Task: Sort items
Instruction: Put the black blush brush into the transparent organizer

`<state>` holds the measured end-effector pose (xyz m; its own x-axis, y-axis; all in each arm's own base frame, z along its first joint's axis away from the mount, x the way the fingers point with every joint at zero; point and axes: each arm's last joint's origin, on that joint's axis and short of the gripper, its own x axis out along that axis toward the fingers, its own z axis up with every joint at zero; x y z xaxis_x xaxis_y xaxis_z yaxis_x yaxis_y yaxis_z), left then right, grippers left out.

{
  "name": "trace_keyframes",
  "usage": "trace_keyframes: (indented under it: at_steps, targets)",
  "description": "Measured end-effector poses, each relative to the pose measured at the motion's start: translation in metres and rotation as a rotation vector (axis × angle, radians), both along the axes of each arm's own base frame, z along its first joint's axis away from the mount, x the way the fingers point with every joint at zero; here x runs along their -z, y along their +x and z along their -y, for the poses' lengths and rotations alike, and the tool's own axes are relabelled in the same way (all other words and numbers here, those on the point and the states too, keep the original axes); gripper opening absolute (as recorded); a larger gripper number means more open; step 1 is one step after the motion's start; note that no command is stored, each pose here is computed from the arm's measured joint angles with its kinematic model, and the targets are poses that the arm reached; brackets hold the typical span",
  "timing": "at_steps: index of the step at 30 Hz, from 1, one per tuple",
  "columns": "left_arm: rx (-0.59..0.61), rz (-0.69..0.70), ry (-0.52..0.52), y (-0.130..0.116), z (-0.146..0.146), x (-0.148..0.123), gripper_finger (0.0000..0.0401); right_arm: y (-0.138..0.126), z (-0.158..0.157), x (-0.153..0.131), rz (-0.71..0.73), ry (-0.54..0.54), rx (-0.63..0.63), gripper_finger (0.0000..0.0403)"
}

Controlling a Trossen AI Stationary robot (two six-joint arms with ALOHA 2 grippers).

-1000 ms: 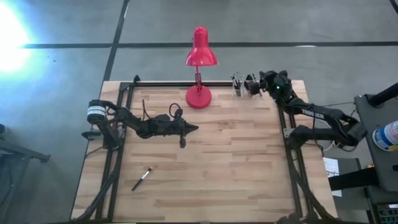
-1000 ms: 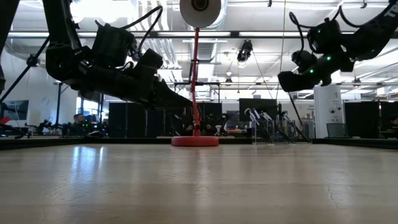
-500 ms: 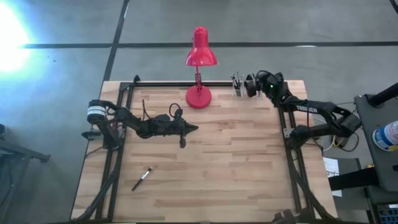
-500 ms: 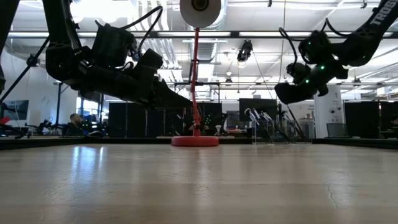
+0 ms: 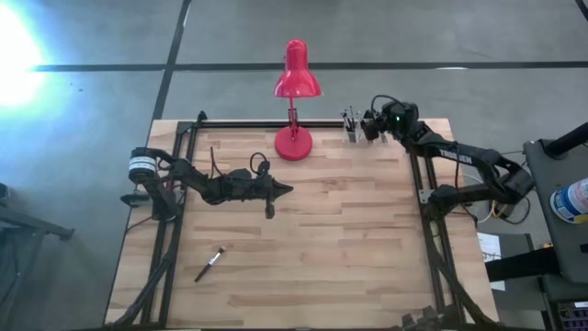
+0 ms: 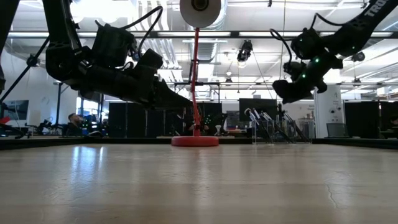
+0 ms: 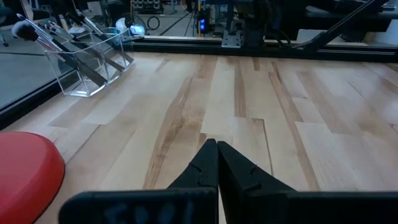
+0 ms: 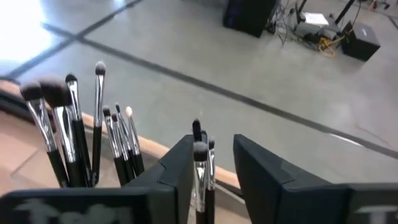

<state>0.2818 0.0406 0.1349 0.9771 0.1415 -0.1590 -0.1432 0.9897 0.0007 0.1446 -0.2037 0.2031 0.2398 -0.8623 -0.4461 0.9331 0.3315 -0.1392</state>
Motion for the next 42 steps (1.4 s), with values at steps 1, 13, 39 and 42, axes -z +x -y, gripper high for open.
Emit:
trace_keyframes:
  at_steps: [1, 13, 39, 42]
  targets:
    - [0.000, 0.000, 0.000, 0.000, 0.000, 0.000, 0.0000, 0.000, 0.000, -0.002, -0.015, 0.014, -0.002, 0.0116]
    - [-0.001, -0.019, -0.013, 0.000, 0.000, 0.002, 0.0000, -0.002, -0.030, 0.000, 0.068, -0.041, -0.244, 0.0028]
    - [-0.147, -0.661, -0.228, -0.082, 0.118, -0.037, 0.0000, 0.001, -0.124, 0.029, 0.323, -0.259, -0.720, 0.0008]
    - [-0.233, -0.732, -0.320, -0.090, 0.128, -0.040, 0.0000, 0.002, -0.125, 0.028, 0.327, -0.262, -0.725, 0.0008]
